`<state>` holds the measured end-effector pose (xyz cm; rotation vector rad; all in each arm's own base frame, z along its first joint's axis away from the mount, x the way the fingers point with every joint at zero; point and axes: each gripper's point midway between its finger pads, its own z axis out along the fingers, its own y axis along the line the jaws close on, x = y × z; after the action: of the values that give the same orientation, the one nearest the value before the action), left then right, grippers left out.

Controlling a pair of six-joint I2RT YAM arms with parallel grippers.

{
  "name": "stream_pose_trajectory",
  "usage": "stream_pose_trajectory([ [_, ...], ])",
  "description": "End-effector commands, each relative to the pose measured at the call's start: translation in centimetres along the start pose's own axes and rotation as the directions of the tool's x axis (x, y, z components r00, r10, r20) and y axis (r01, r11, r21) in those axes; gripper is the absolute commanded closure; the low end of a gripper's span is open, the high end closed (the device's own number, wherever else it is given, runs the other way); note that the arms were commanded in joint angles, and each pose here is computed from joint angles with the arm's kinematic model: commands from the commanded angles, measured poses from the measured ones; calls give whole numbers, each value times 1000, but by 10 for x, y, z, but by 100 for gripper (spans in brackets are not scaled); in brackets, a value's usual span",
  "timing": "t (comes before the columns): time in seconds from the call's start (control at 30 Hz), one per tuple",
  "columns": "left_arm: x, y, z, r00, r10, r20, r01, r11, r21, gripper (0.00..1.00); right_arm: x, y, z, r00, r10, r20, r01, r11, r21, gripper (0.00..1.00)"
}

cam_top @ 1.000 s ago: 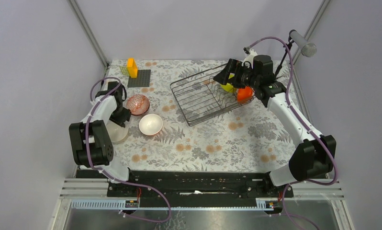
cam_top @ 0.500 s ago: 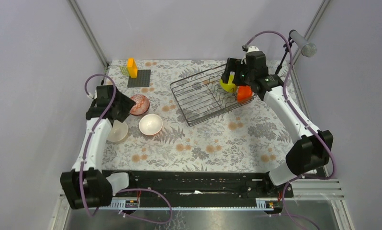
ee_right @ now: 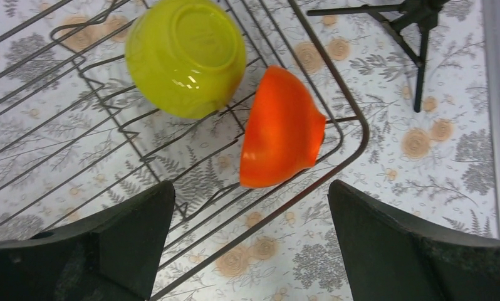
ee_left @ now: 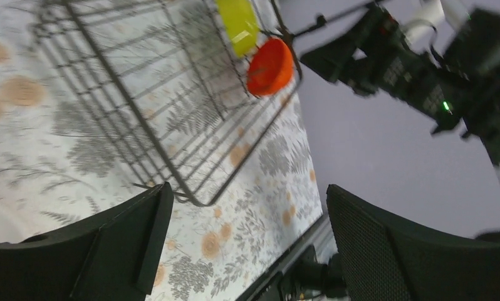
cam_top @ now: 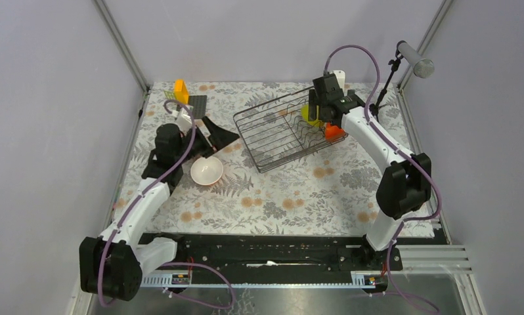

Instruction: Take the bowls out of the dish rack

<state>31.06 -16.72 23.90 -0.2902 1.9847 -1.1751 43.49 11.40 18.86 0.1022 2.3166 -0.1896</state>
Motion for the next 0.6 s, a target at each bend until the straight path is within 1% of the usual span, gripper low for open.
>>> stream_pose_trajectory([
  [0.0, 13, -59, -1, 989, 146, 38, -151, 944, 292, 1, -21, -19, -2, 998, -9, 55, 2, 993, 122, 0],
  [0.07, 22, -69, 2, 985, 168, 34, -170, 925, 339, 1, -19, -18, 3, 999, -18, 43, 12, 991, 137, 0],
  [0.17, 34, -77, 7, 984, 180, 13, -172, 913, 370, 1, -17, -18, 13, 999, -29, 18, 25, 987, 161, 0],
  [0.23, 41, -77, 11, 988, 157, 0, -145, 914, 378, 1, -14, -16, 19, 999, -32, 5, 31, 985, 170, 0],
  [0.4, 56, -90, 11, 996, 86, 28, -90, 886, 454, 1, -6, -13, 34, 999, -34, -25, 38, 983, 181, 1],
  [0.57, 68, -93, 16, 995, 98, 3, -88, 879, 468, 1, 1, -17, 47, 998, -27, -57, 38, 982, 185, 4],
])
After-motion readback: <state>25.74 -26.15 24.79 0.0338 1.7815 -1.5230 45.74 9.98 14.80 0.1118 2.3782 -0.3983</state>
